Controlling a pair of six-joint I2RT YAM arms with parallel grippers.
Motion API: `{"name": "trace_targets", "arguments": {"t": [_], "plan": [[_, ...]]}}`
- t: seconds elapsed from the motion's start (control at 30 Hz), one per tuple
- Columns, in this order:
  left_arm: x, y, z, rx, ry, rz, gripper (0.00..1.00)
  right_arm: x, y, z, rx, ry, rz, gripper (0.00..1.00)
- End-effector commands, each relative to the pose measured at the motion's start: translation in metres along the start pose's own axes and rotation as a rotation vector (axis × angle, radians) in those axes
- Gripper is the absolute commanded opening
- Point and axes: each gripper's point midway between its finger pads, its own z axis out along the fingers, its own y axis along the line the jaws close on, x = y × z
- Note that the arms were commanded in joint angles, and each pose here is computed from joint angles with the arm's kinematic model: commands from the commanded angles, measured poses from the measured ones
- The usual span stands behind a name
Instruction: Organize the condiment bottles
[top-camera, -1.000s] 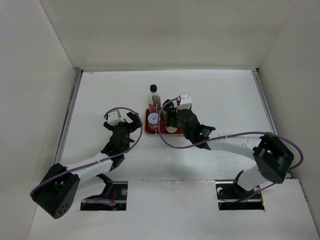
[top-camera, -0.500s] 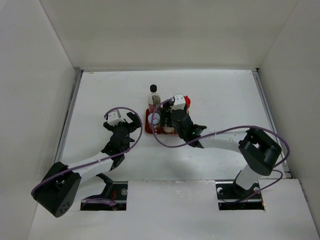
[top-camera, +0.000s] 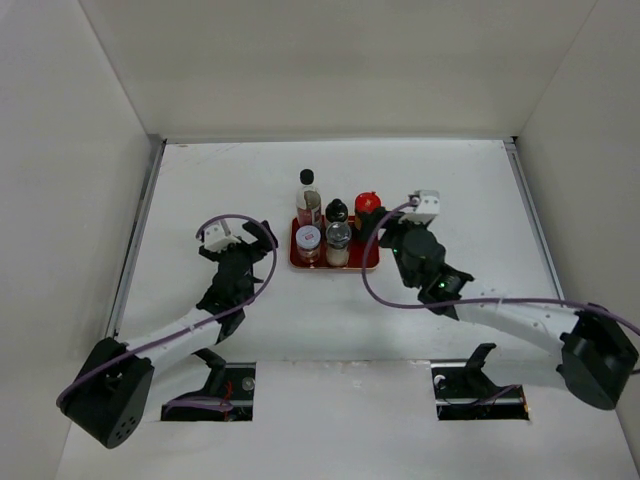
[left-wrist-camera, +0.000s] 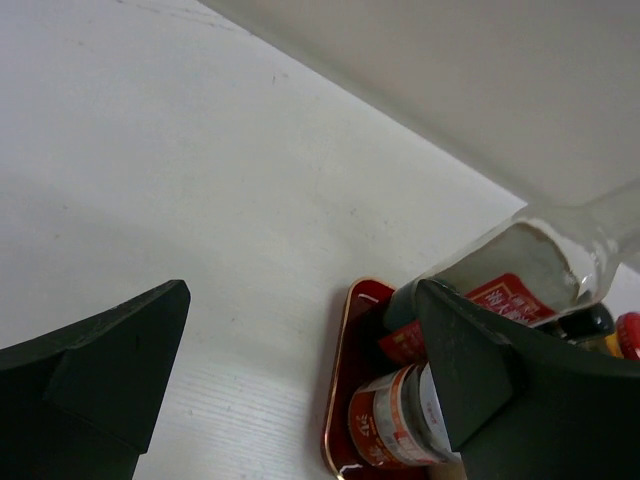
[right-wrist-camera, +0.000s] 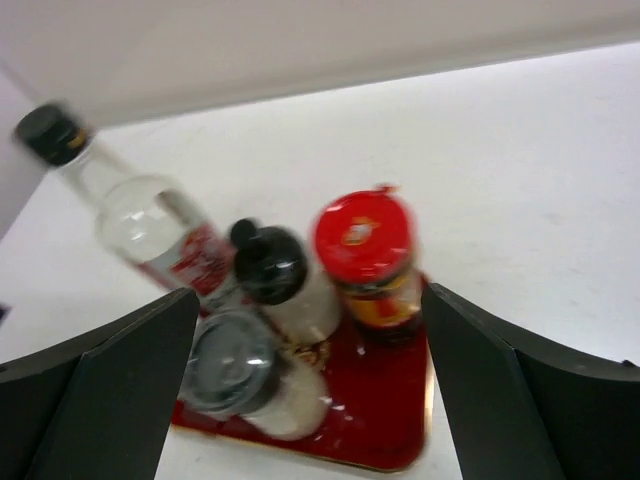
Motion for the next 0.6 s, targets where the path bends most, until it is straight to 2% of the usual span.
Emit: {"name": "trace_targets", "arguments": {"t": [0.0,0.13,0.27,0.37,0.57], "plan": [[-0.017,-0.001,0.002,0.001,-0.041,-0.085,1.0,-0.002,-0.058,-0.013,0.173,-0.089,0.118,1.0],[-0.009,0.008,0.01,-0.05,0.019,-0.064,1.0,0.016,-0.098,-0.028,0.247,-0.091,0.233,1.0],[0.008,0.002,0.016,-0.061,0.14,-0.093,1.0,0.032,-0.121,-0.036,0.296,-0.076,0.277,1.0],[0.01,-0.005,0.014,-0.059,0.205,-0.093,1.0,0.042,-0.124,-0.037,0.293,-0.062,0.324,1.0],[0.003,0.002,0.006,-0.108,0.258,-0.057,1.0,0.058,-0.118,-0.028,0.28,-0.004,0.32,1.0]]}}
